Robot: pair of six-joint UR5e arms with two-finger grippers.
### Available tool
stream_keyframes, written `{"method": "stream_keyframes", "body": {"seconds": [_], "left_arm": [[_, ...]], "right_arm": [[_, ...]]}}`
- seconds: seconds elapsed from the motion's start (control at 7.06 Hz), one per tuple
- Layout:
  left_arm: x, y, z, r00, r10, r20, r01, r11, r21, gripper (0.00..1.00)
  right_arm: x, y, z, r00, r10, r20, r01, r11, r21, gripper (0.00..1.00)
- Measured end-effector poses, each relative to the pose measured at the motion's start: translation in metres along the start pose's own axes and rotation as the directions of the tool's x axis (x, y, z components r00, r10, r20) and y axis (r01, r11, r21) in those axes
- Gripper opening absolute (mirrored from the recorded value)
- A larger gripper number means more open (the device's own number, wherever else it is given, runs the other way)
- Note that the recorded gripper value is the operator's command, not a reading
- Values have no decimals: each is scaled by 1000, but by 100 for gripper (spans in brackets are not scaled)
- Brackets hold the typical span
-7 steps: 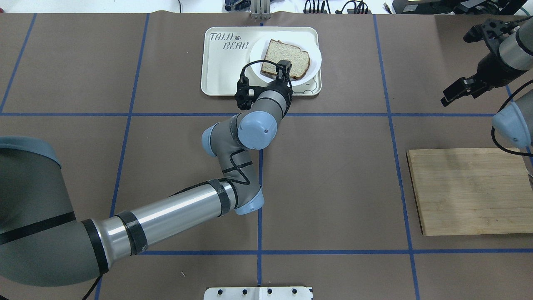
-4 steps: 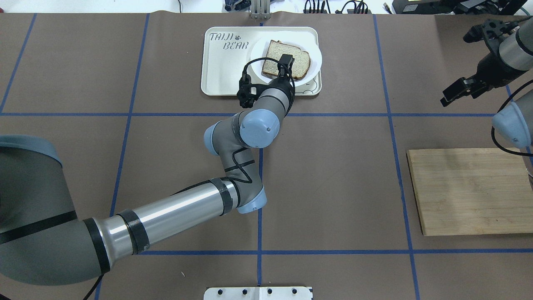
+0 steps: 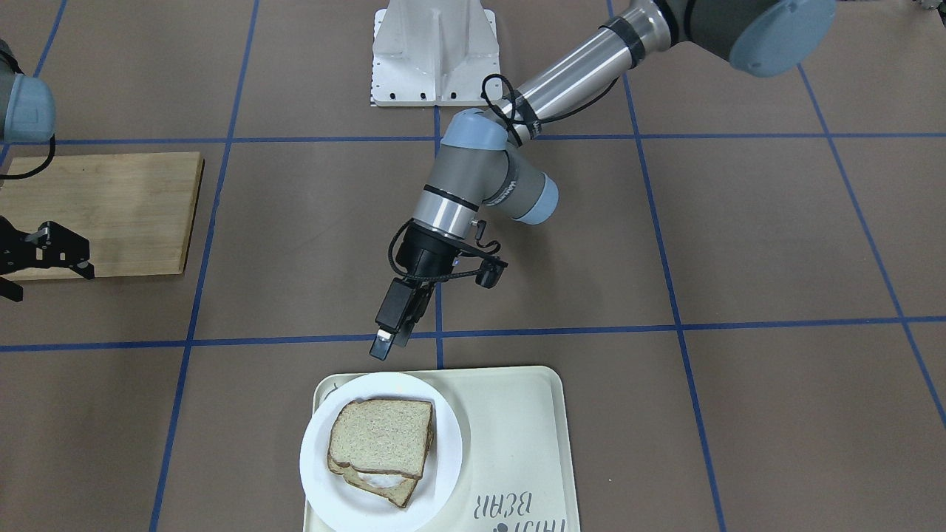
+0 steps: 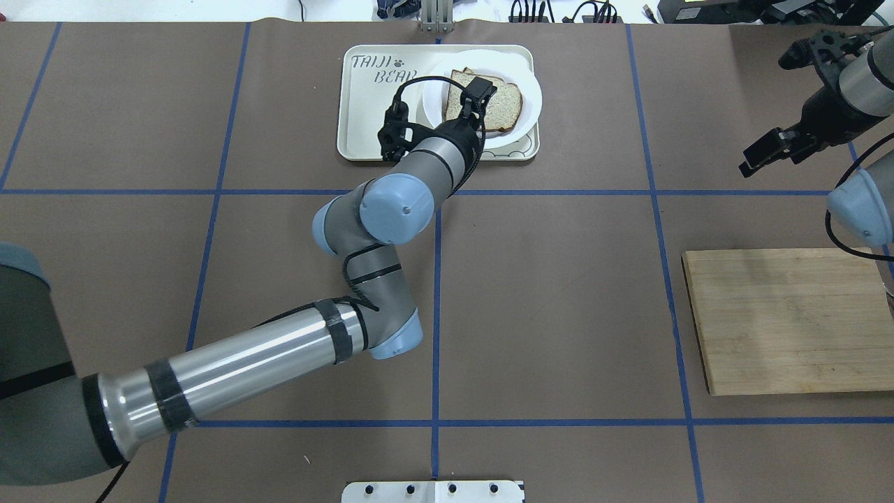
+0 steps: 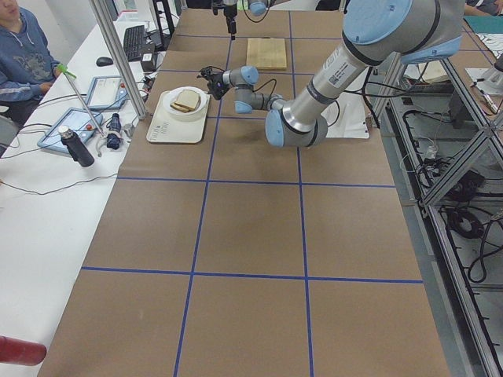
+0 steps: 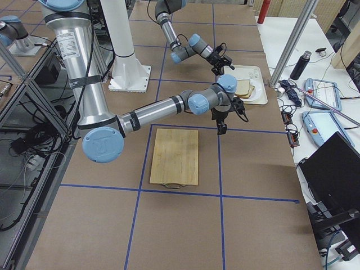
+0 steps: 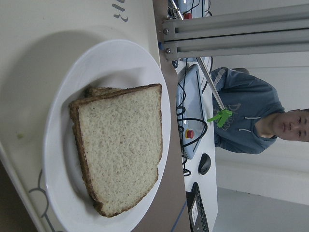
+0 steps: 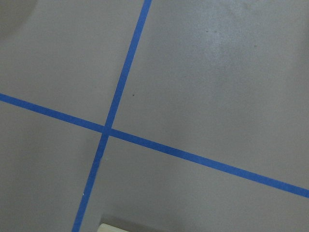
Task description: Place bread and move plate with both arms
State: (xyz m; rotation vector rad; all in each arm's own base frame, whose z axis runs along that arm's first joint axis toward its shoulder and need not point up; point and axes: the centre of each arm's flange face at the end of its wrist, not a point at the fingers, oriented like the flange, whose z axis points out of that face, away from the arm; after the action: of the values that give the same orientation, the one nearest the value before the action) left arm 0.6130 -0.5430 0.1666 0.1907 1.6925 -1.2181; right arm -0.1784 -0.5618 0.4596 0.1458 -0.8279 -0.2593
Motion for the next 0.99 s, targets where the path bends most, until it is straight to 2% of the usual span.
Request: {"method": "stream_keyframes", "body": {"seconds": [0.28,0.43,0.57,0.71,0.85,0.99], "left_arm": [[-5,-71,-37,996,82,37,-80,995,-55,99],[-3,-116,-52,990,124,66,-119,990,-80,99],[3,-177,-67,976,191,106,-180,978,-105,99],[10,-250,-86,950,272,154,-254,959,-126,99],[16,-326,-112,909,366,199,-342,928,-146,99],[18,-401,-146,850,471,236,-444,882,-160,99]], "right_arm": [[2,-1,-5,1000,4,-1,-4,1000,9,100],[4,-2,-9,1000,7,-3,-7,1000,15,100],[5,-4,-14,1000,13,-5,-12,1000,23,100],[5,-5,-20,1000,20,-7,-19,999,28,100],[3,-8,-27,1000,27,-12,-26,999,32,100],[1,-11,-34,999,30,-18,-30,999,38,100]]}}
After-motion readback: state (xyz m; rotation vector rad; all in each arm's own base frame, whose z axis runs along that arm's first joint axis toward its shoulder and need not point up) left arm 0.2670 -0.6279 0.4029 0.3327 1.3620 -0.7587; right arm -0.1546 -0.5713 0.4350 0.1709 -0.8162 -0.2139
